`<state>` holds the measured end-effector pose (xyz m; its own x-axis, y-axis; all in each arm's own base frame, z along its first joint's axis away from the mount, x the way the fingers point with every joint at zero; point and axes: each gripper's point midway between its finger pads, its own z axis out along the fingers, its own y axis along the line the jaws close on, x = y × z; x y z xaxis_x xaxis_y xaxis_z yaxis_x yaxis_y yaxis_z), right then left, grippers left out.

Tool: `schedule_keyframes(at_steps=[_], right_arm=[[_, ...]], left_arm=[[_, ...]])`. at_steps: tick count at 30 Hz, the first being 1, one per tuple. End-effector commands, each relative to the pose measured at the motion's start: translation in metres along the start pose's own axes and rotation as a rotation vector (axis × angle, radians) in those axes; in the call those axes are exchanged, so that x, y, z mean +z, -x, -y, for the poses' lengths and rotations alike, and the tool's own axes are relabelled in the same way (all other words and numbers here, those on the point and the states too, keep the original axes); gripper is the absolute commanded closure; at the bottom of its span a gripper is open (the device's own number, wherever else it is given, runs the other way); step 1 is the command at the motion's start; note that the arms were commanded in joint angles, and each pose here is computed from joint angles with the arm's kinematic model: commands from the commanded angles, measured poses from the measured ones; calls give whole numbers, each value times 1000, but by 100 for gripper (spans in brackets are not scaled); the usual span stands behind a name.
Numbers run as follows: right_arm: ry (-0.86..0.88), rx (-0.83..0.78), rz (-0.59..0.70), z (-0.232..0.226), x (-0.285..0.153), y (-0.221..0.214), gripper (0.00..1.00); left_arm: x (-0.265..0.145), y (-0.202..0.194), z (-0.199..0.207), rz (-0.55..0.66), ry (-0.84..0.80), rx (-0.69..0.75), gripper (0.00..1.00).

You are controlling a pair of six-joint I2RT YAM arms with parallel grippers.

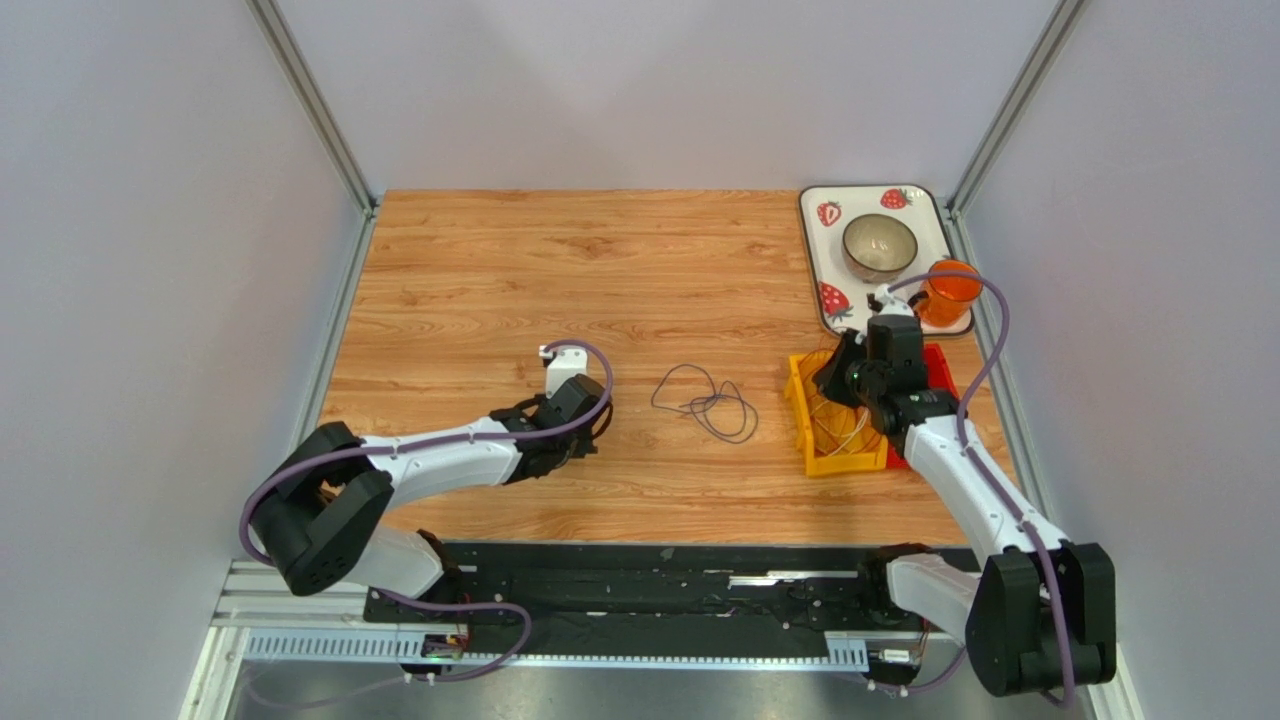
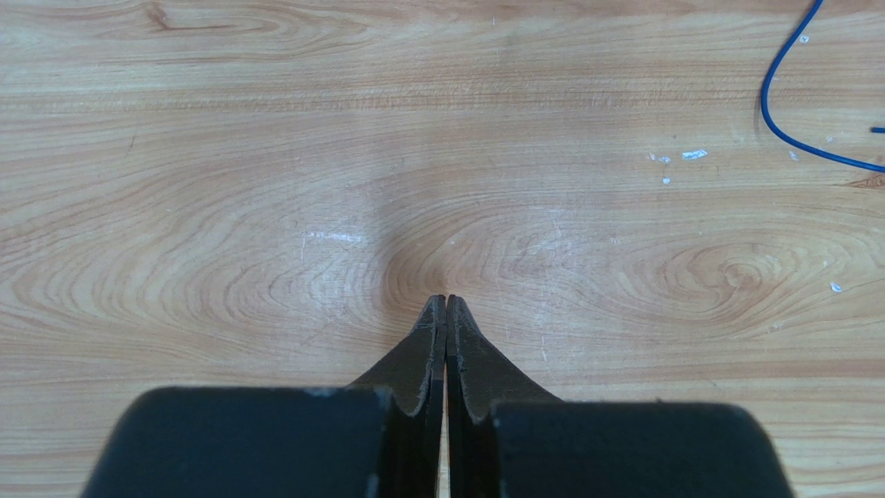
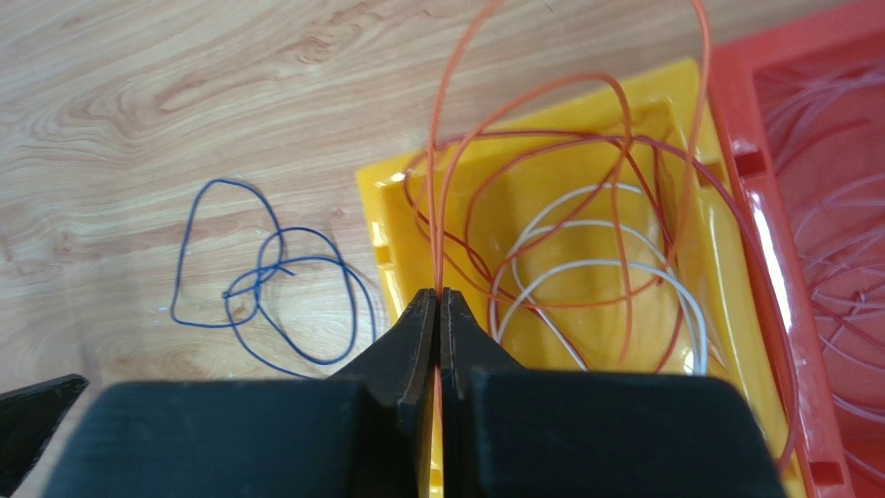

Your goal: Untangle the cables

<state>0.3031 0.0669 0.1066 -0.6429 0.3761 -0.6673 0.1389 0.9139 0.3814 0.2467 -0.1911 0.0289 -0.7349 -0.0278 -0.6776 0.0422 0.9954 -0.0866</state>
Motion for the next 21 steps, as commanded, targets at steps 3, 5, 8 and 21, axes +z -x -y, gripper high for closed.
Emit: schedule_keyframes(at_steps=[3,5,8,21], right_arm=[[62,-75,32,-25,-21,37,83],[64,-82,9,-26,-26,34,76],[59,-86,-22,-27,-31,31,67],[189,-292,-60,-105,-58,11,61]], left_arm=[[-1,14,8,28,-12,-11,100],[-1,13,7,28,-10,-12,100],[-1,14,7,29,-8,-11,100],[-4,13,8,48,-41,-22,100]])
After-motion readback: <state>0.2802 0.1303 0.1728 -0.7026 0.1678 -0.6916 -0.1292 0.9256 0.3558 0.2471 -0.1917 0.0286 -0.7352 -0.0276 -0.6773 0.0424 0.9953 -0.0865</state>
